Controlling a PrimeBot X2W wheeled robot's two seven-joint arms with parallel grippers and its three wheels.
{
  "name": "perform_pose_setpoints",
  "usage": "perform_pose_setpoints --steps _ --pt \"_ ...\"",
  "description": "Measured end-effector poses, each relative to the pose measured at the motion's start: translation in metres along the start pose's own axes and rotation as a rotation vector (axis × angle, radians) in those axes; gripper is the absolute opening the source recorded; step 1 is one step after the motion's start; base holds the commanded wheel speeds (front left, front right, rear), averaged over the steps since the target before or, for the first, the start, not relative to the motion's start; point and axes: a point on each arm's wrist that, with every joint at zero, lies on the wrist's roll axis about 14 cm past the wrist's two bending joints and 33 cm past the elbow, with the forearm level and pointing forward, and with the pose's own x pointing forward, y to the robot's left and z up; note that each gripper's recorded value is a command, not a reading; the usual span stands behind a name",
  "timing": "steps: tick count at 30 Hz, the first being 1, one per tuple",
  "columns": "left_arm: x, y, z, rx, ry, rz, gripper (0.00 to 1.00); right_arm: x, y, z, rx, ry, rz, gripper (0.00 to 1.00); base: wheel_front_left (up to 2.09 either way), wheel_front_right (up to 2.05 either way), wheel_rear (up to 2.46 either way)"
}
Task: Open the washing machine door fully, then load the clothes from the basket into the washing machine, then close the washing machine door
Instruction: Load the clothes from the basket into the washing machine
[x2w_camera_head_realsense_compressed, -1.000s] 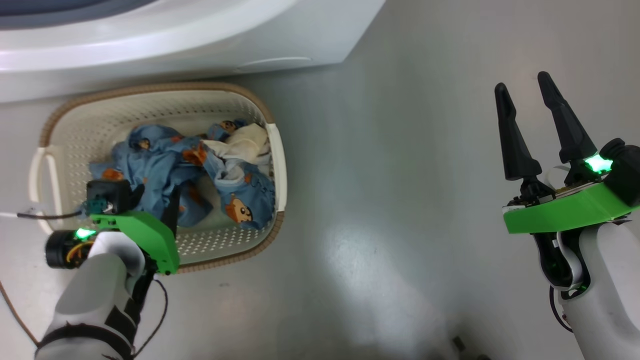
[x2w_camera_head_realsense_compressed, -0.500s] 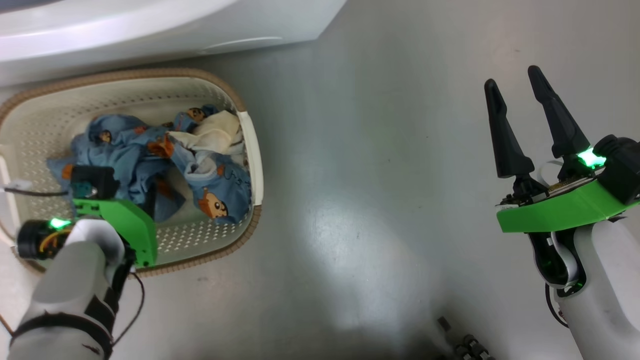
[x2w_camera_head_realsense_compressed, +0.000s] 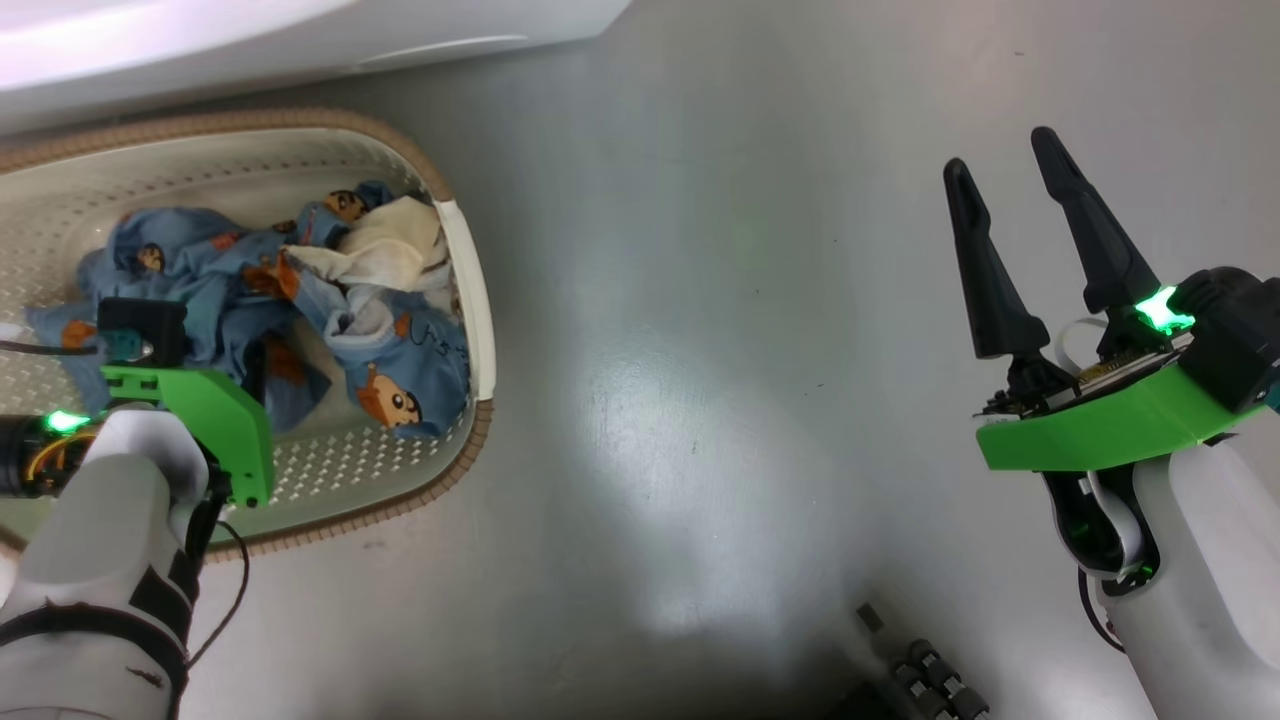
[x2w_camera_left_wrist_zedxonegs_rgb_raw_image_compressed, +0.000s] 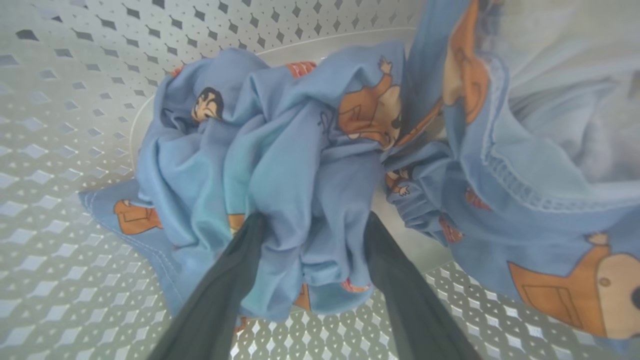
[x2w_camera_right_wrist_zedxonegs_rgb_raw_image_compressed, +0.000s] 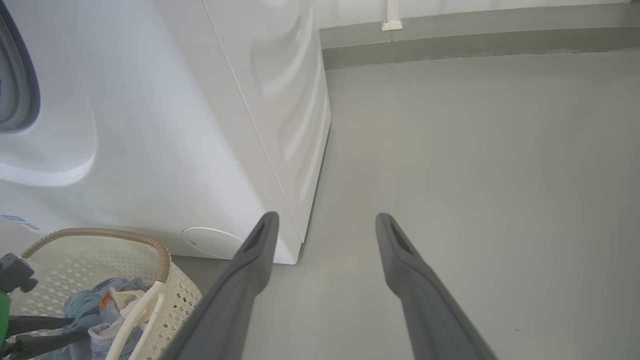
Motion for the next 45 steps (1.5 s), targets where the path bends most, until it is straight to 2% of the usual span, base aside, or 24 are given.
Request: perform_pose_setpoints --steps 3,4,5,6,14,21,29,33,45 --pt "0.002 0.001 -0.001 0.004 0.003 0.001 1.00 0.002 0.000 0.001 -0.003 -0.003 0.003 1.00 0.00 0.00 0.00" --pt "0.003 0.001 -0.002 0.005 0.011 0.004 0.57 0.003 0.000 0.001 -0.004 -0.006 0.004 1.00 0.00 0.00 0.00" --pt "0.004 0.001 -0.004 0.005 0.016 0.005 0.40 0.003 0.000 0.002 -0.005 -0.006 0.005 1.00 0.00 0.00 0.00" --pt "0.005 0.001 -0.004 0.005 0.017 0.010 0.00 0.003 0.000 0.001 -0.006 -0.006 0.005 1.00 0.00 0.00 0.00" --pt "0.004 0.003 0.007 -0.028 -0.016 0.016 0.00 0.003 0.001 0.003 -0.007 -0.009 0.007 1.00 0.00 0.00 0.00" --pt "-0.014 0.001 0.035 -0.120 -0.143 0.037 0.00 0.003 0.006 0.020 -0.006 -0.047 0.016 1.00 0.00 0.00 0.00" --pt "-0.054 0.002 0.046 -0.197 -0.269 0.060 0.00 -0.005 0.016 0.045 -0.003 -0.095 0.027 1.00 0.00 0.00 0.00" --pt "-0.076 0.001 0.048 -0.213 -0.312 0.059 0.00 -0.016 0.022 0.055 0.002 -0.108 0.032 1.00 0.00 0.00 0.00" --pt "-0.150 0.017 0.085 -0.258 -0.568 0.100 0.00 -0.045 0.037 0.090 0.011 -0.181 0.048 1.00 0.00 0.00 0.00"
